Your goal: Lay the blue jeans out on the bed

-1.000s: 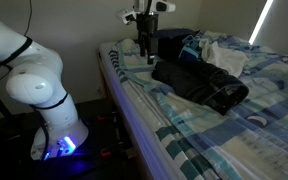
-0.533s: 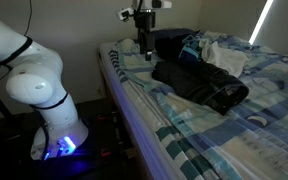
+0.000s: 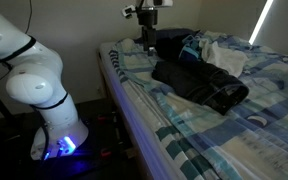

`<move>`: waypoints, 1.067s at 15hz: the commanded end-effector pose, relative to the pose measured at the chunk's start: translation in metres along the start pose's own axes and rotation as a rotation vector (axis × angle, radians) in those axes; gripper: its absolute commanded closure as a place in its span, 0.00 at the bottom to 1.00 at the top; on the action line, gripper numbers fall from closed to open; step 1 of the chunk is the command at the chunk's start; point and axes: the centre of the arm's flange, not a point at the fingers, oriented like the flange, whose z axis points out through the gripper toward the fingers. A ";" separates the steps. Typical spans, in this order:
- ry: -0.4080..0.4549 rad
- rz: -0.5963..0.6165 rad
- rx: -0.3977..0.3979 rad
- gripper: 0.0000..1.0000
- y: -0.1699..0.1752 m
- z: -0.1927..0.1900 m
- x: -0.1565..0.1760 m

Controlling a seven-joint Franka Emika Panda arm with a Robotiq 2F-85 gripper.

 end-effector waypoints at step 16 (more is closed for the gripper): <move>-0.086 0.827 0.031 0.00 -0.062 -0.019 0.130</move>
